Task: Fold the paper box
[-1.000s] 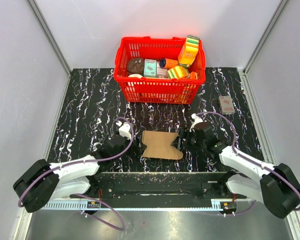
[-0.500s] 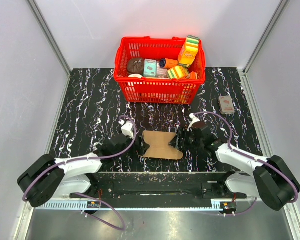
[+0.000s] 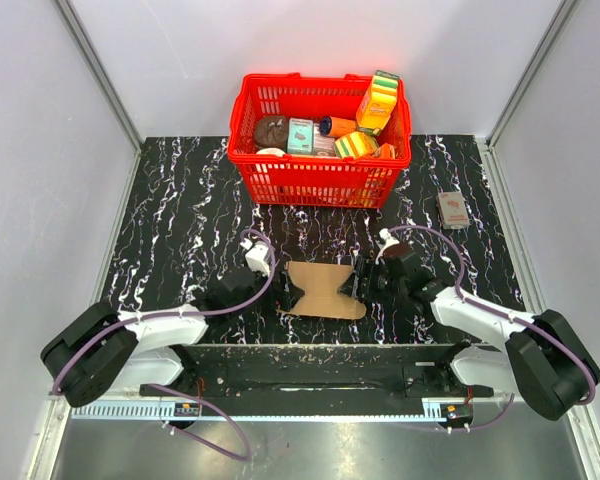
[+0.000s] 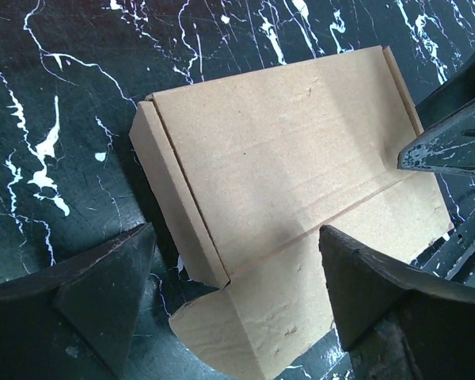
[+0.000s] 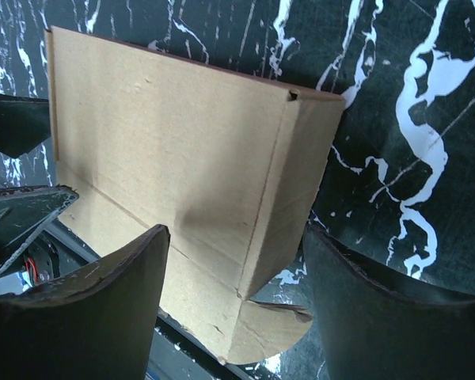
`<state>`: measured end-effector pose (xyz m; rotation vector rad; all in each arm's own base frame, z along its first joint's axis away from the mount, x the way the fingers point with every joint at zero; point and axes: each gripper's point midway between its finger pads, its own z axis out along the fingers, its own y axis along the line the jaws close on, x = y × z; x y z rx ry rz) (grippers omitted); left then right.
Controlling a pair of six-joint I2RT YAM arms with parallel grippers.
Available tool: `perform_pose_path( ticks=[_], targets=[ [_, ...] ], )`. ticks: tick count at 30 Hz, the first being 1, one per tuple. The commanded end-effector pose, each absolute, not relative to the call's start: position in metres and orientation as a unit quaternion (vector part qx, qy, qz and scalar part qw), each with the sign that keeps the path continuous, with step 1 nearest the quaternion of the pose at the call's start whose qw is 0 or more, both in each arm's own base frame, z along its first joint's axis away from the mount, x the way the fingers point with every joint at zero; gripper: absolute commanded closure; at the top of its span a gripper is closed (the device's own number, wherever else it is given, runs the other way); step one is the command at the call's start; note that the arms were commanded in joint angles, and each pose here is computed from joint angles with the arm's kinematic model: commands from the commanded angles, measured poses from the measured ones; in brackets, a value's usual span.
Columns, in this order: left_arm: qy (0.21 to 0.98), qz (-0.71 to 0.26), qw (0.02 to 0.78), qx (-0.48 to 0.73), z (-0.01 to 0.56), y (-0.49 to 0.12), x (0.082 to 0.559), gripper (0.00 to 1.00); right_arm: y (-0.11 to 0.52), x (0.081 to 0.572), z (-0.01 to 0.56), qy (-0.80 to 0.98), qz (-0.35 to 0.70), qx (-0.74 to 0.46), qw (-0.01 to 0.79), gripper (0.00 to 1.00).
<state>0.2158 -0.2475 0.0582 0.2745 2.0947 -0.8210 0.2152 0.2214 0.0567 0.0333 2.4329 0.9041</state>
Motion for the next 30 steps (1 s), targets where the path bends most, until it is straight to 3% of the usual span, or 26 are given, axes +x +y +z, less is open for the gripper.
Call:
perform_pose_path(
  ticks=[1,13,23,30],
  targets=[
    [0.815,-0.362,0.439,0.109,0.078,-0.262,0.223,0.12,0.226,0.213,0.059,0.904,0.344,0.014,0.254,0.26],
    [0.812,-0.378,0.431,0.112,0.08,-0.266,0.218,0.15,0.229,0.207,0.066,0.901,0.359,0.014,0.244,0.28],
    [0.841,-0.292,0.45,0.07,0.086,-0.217,0.215,0.15,0.186,0.205,0.078,0.923,0.26,0.031,0.281,0.23],
    [0.82,-0.343,0.453,0.065,0.103,-0.22,0.196,0.16,0.19,0.192,0.085,0.923,0.272,0.025,0.27,0.25]
  ],
)
